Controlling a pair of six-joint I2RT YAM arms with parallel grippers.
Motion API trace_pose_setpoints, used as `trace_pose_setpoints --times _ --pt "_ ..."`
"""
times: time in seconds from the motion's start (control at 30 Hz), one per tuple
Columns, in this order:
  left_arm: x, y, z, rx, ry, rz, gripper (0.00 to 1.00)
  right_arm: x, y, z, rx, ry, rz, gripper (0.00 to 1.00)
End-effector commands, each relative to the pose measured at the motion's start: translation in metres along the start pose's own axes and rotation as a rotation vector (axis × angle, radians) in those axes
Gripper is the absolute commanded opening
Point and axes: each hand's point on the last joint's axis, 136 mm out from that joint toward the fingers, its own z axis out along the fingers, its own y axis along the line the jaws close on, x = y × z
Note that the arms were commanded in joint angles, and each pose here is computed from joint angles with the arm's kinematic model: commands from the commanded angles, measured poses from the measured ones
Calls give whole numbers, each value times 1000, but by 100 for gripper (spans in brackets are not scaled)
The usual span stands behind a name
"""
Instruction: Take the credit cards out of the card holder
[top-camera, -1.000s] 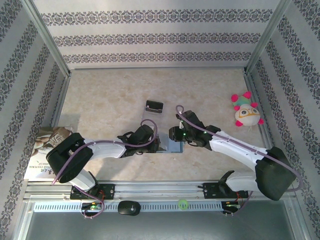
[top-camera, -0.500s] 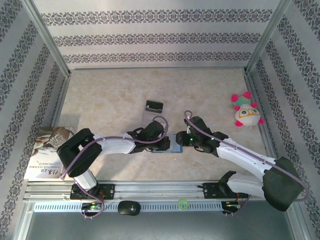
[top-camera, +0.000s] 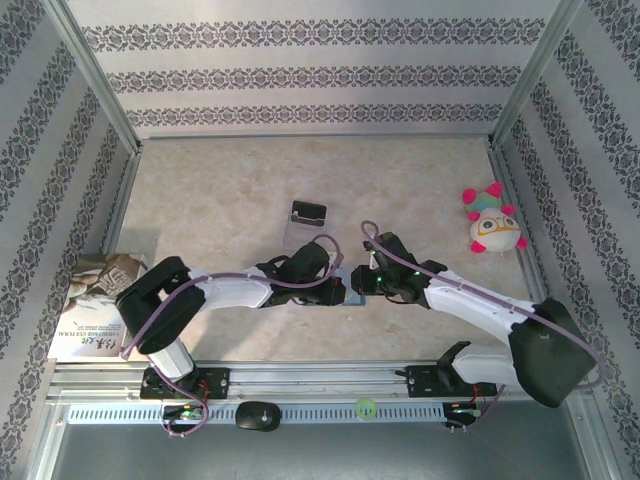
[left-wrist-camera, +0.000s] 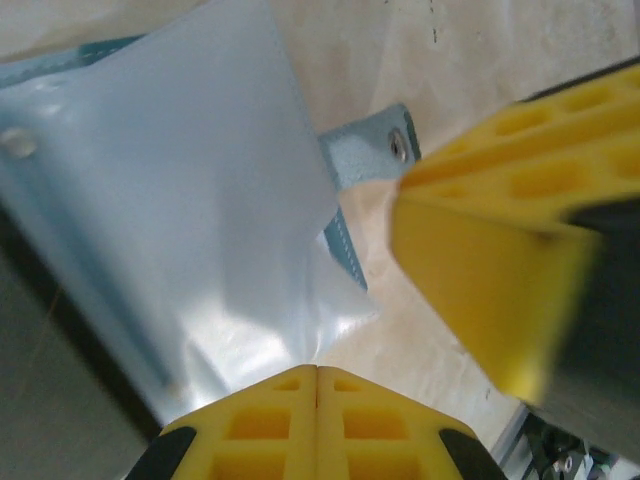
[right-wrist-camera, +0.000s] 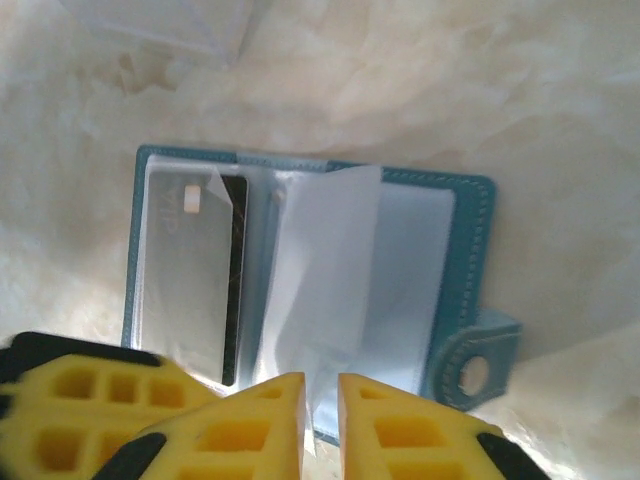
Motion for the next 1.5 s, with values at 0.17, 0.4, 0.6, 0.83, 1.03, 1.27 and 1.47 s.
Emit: trace_pose_setpoints --times 0.17,0.4,0.6,0.83,1.03,1.27,1.47 --pt "-8 26 -31 -75 -122 -19 0 -11 53 5 -119 7 -114 13" --pt "-16 48 -33 -122 -160 -36 0 9 14 26 29 80 -59 10" --pt "-16 72 -32 -181 -165 -64 0 35 -41 37 225 134 -10 8" --pt "-11 82 -32 -179 -158 -92 0 18 -28 27 226 72 -30 12" --pt "-25 61 -51 -123 -219 -50 14 -9 22 -2 134 -35 -166 24" --pt "-32 41 -34 -70 -188 -15 23 -16 50 20 -24 69 -159 24" --pt "-21 60 -14 -121 -134 -38 25 -17 38 34 37 91 -188 28"
